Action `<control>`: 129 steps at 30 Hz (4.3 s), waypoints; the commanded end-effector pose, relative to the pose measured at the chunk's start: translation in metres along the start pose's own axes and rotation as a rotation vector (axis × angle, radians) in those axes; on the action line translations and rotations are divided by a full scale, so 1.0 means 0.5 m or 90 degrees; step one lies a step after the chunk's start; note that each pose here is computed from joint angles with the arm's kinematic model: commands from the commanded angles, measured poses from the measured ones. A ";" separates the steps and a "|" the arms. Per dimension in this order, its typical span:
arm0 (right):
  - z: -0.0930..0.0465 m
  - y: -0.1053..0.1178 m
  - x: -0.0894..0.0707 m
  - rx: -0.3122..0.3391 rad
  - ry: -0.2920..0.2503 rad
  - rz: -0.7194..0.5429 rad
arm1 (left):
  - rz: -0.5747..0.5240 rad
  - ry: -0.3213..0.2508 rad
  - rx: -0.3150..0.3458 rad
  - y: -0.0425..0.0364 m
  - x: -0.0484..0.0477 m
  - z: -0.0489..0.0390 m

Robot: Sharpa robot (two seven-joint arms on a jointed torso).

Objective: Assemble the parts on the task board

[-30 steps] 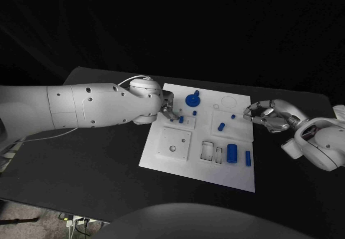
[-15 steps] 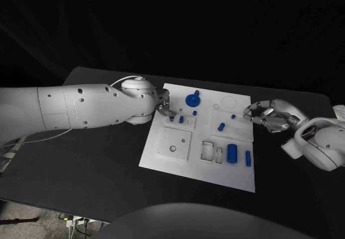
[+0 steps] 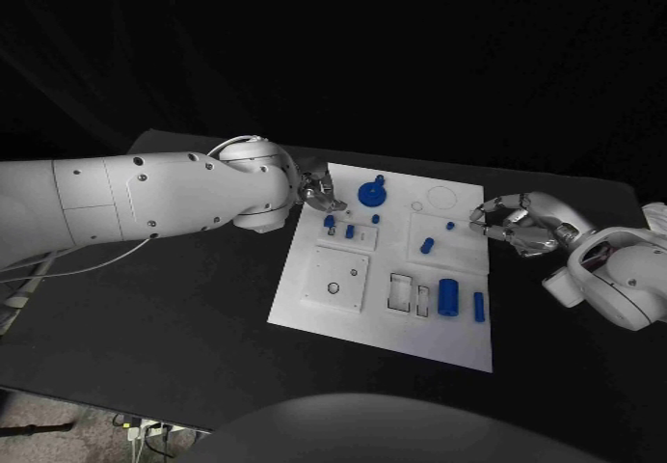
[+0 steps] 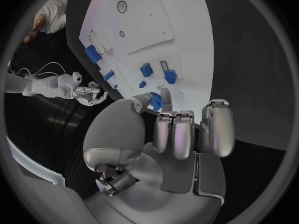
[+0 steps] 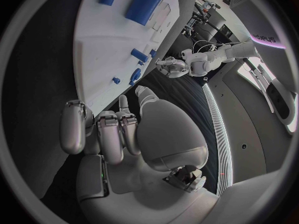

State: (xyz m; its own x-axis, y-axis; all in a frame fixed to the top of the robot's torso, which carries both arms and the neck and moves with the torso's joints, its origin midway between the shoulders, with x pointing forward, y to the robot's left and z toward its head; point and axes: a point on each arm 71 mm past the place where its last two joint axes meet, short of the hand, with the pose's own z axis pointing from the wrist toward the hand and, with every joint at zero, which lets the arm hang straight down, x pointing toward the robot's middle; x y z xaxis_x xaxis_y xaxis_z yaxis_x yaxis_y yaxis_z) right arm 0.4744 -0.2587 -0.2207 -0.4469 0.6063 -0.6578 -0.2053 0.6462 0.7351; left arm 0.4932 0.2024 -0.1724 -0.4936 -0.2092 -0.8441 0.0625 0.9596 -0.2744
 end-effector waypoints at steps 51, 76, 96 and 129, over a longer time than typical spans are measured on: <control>0.001 0.001 0.006 0.002 0.016 0.003 | 0.027 0.066 0.056 0.005 -0.012 0.040; -0.001 0.000 0.006 0.004 0.020 0.003 | 0.038 0.099 0.043 0.008 0.003 0.047; -0.001 0.000 0.007 0.005 0.025 0.004 | 0.044 0.107 0.035 0.013 0.011 0.049; 0.000 0.000 0.008 -0.003 0.024 0.009 | 0.021 0.006 0.059 0.003 -0.003 0.030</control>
State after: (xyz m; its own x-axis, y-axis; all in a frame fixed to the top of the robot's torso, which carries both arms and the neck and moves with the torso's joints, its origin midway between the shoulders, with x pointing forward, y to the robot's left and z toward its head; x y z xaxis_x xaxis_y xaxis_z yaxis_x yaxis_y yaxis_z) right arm 0.4736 -0.2577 -0.2229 -0.4702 0.6007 -0.6465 -0.1944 0.6441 0.7398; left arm 0.5066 0.2014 -0.1809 -0.5397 -0.1484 -0.8287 0.1659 0.9463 -0.2775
